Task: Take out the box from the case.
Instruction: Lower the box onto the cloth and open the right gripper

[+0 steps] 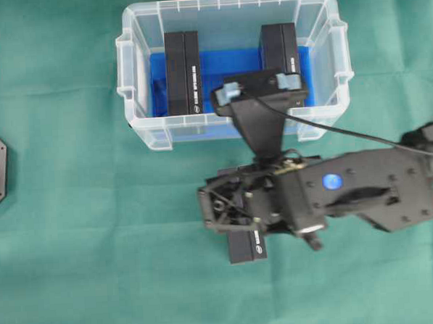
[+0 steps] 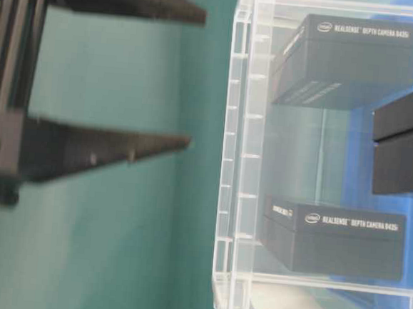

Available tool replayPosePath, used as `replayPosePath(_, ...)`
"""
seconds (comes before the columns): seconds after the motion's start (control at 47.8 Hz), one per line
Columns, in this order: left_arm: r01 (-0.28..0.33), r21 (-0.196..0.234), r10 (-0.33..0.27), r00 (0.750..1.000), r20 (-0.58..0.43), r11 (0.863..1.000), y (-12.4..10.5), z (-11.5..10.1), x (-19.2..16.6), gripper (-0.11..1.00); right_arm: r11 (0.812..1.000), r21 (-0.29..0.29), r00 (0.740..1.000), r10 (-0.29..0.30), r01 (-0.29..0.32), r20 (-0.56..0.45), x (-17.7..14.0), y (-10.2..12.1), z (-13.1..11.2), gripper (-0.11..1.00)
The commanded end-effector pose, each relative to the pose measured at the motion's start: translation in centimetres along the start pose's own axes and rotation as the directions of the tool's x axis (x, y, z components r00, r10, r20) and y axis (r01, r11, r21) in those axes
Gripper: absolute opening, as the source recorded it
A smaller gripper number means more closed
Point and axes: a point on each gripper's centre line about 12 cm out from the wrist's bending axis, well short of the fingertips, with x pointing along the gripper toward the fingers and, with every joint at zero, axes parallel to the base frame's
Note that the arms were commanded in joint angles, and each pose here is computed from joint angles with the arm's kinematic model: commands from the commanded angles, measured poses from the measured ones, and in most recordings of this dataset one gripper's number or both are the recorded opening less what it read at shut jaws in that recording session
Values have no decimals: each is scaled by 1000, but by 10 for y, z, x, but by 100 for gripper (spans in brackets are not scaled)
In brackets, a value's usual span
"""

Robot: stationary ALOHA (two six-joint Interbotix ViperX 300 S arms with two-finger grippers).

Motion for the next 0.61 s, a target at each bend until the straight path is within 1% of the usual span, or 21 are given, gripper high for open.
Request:
replayPosePath(0.0, 15, 6, -15, 1000, 3, 1000, -2, -1, -3, 86, 999, 0, 999, 42, -42, -16, -25, -19, 2, 91)
replayPosePath(0.125, 18, 7, -18, 1000, 2, 1000, -3, -2, -3, 86, 1000, 9, 1000, 22, -22, -12, -28, -47, 5, 91)
replayPosePath(0.209, 18, -11, -18, 1000, 2, 1000, -3, -2, -3, 86, 1000, 8, 1000, 5, -5, -8, -27, -68, 6, 91)
replayPosePath(0.23, 18, -15, -18, 1000, 2, 1000, -3, -2, -3, 86, 1000, 8, 1000, 4, -4, -9, -28, -77, 8, 91)
replayPosePath(0.355, 22, -40, -22, 1000, 5, 999, -4, -2, -4, 86, 1000, 17, 1000, 12, -12, -13, -31, -109, 14, 91)
replayPosePath(0.397, 21, -40, -21, 1000, 3, 999, -4, -2, -3, 86, 1000, 21, 1000, 16, -16, -15, -32, -123, 16, 91)
replayPosePath(0.586, 21, -40, -21, 1000, 4, 999, -4, -2, -3, 86, 999, 25, 999, 35, -34, -22, -33, -166, 25, 91)
